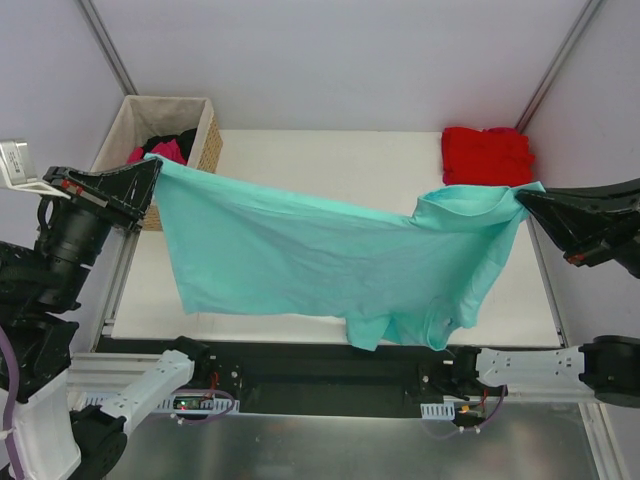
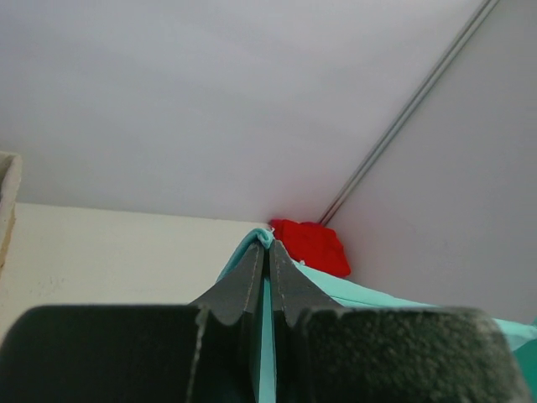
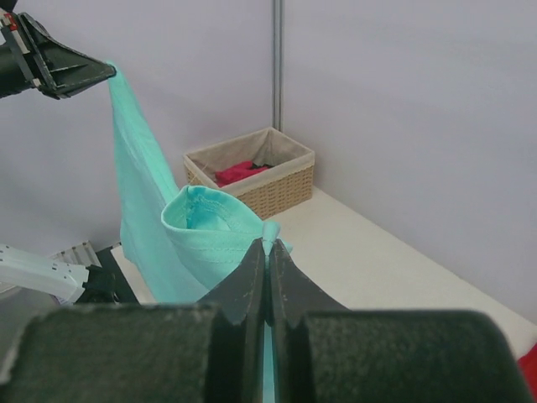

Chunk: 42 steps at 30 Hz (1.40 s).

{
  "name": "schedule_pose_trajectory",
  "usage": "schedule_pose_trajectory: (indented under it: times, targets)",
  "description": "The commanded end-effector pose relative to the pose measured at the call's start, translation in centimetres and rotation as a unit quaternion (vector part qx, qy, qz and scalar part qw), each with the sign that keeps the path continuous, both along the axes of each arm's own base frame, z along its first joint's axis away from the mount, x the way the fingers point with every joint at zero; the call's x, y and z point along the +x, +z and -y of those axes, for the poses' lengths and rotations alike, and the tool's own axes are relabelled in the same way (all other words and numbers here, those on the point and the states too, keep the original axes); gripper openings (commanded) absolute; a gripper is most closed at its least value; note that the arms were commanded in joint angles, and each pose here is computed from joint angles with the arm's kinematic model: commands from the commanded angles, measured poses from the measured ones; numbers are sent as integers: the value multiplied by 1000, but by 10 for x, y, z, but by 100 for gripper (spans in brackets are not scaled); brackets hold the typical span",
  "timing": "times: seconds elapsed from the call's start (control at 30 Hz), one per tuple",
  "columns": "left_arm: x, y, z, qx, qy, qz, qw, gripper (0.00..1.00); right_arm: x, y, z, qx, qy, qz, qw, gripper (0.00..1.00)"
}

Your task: Fold and stack the t-shirts

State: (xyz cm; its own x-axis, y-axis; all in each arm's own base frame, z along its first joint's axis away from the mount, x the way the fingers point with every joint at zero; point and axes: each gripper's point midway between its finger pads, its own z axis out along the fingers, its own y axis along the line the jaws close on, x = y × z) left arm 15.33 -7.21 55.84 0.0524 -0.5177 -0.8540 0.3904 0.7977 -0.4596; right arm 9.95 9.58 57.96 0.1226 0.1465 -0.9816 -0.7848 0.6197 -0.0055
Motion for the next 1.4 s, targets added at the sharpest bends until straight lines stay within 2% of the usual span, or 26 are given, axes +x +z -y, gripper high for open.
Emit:
schedule_pose_trajectory:
  times: [0.0, 0.13, 0.23, 0.37, 0.47, 0.53, 0.63, 0.77, 0.93, 1.2, 1.27, 1.3, 1.33, 1.37]
  targets:
    - [-17, 42, 6, -13, -32, 58, 998, 0, -5, 28, -13, 9, 26, 47, 999, 1]
    - [-49, 73, 4, -10, -52, 118, 992, 0, -26, 42, -14, 32, 81, 85, 993, 1]
    - [-85, 94, 7, 0, -88, 181, 979, 0, -49, 56, -11, 57, 137, 121, 981, 1]
    - [-142, 113, 16, 9, -161, 260, 952, 0, -100, 80, 5, 110, 250, 176, 946, 1]
    - [-173, 121, 11, -5, -178, 293, 939, 0, -116, 88, 15, 131, 279, 182, 934, 1]
    - [-178, 119, 10, -7, -181, 296, 938, 0, -117, 87, 14, 131, 267, 180, 938, 1]
    - [-169, 113, 7, -4, -162, 289, 943, 0, -111, 91, 16, 137, 228, 185, 946, 1]
    - [-130, 106, 6, 9, -117, 265, 957, 0, -83, 109, 41, 155, 108, 205, 960, 1]
    - [-89, 107, 3, 20, -68, 249, 966, 0, -46, 123, 71, 172, -30, 218, 960, 1]
    - [-70, 116, 10, 20, -68, 257, 964, 0, -31, 123, 71, 154, -71, 219, 961, 1]
    - [-50, 100, 12, 22, -57, 232, 971, 0, -20, 115, 72, 142, -100, 211, 962, 1]
    - [-45, 95, 12, 19, -53, 230, 972, 0, -6, 104, 57, 119, -114, 206, 965, 1]
    - [-18, 69, 20, 26, -51, 195, 979, 0, 5, 93, 56, 105, -140, 193, 966, 1]
    - [-14, 59, 16, 14, -40, 186, 982, 0, 10, 85, 57, 100, -154, 187, 965, 1]
